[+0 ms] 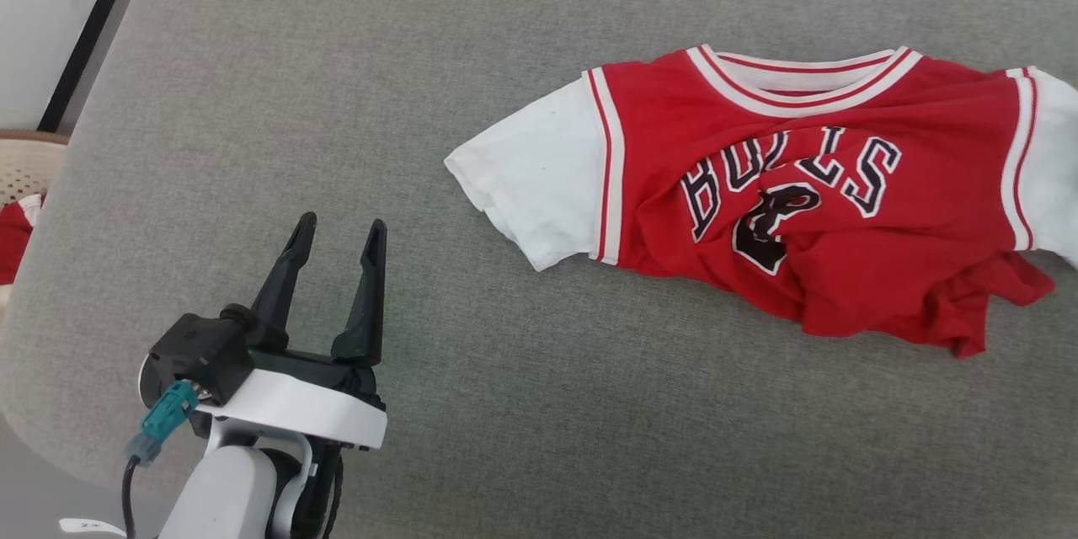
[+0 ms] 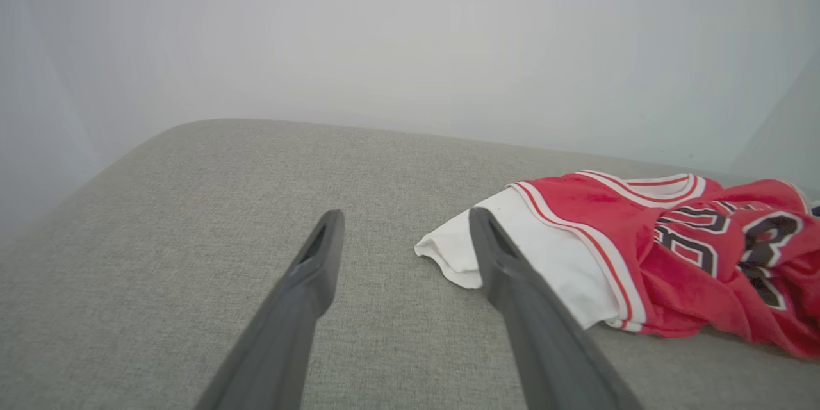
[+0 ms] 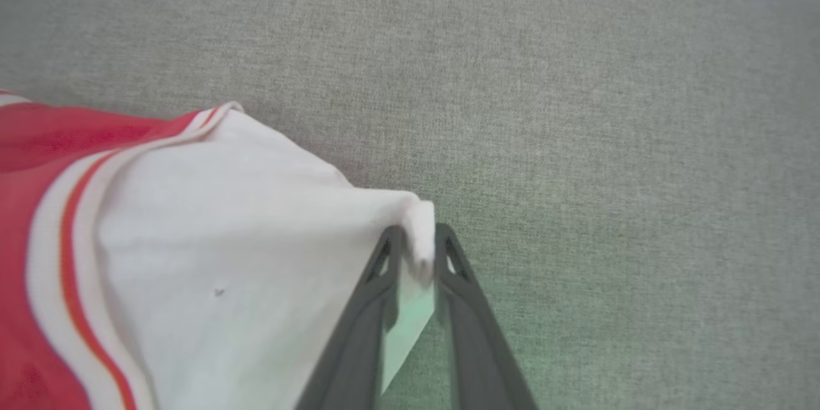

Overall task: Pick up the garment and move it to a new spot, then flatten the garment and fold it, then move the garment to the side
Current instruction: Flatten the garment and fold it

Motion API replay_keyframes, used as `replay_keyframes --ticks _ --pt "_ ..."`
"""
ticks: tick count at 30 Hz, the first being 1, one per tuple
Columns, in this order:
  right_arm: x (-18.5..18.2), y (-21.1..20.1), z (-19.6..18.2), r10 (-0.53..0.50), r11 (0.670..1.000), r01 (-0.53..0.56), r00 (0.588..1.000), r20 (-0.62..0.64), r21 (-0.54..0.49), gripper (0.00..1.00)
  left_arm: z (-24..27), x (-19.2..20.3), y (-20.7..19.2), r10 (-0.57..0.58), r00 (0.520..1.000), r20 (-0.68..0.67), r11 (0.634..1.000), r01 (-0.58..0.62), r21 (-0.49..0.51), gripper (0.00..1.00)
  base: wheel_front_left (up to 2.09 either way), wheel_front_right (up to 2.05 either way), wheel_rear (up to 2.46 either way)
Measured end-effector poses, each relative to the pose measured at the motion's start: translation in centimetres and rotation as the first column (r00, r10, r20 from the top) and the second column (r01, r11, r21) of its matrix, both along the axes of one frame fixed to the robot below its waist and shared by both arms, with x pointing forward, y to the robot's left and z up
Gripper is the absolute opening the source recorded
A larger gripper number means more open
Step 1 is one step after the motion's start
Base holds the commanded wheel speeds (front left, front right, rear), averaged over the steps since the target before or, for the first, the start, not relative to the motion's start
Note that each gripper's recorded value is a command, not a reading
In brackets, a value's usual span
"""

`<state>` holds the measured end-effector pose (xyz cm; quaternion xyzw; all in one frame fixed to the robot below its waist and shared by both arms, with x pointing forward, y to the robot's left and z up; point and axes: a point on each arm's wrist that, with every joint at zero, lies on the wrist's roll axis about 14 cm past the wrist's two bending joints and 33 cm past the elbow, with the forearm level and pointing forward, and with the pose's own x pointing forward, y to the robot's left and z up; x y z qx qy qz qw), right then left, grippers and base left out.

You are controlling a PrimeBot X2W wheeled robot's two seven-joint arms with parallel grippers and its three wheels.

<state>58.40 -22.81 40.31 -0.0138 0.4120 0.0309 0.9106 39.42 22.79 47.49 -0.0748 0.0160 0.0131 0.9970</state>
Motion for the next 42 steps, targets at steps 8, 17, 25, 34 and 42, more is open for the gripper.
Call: replay_keyframes --ticks 8,17,25,34,42 --pt "0.1 1.0 3.1 0.066 0.998 -0.065 0.993 0.095 -0.008 1.00 0.5 0.4 -0.1 -0.035 0.999 0.017 0.999 0.035 0.012 1.00 0.00 0.00 0.00" --pt "-1.3 0.9 7.4 0.102 0.993 -0.115 0.953 0.285 0.028 1.00 0.8 2.3 -1.4 -0.136 0.991 -0.019 0.990 0.136 0.030 1.00 0.00 0.00 0.00" --pt "-4.0 0.7 10.0 0.068 0.989 -0.121 0.884 0.463 0.085 1.00 0.8 5.5 -3.2 -0.263 0.955 -0.140 0.962 0.270 0.036 1.00 0.00 0.00 0.00" --pt "-7.4 -0.8 13.1 -0.040 0.991 -0.055 0.739 0.672 0.120 1.00 -2.5 8.5 -4.5 -0.339 0.843 -0.419 0.926 0.377 0.011 1.00 0.00 0.00 0.00" --pt "-10.8 -2.4 13.0 -0.105 0.993 0.027 0.686 0.720 0.119 1.00 -7.4 8.3 -4.5 -0.303 0.666 -0.681 0.928 0.369 -0.053 1.00 0.00 0.00 0.00"
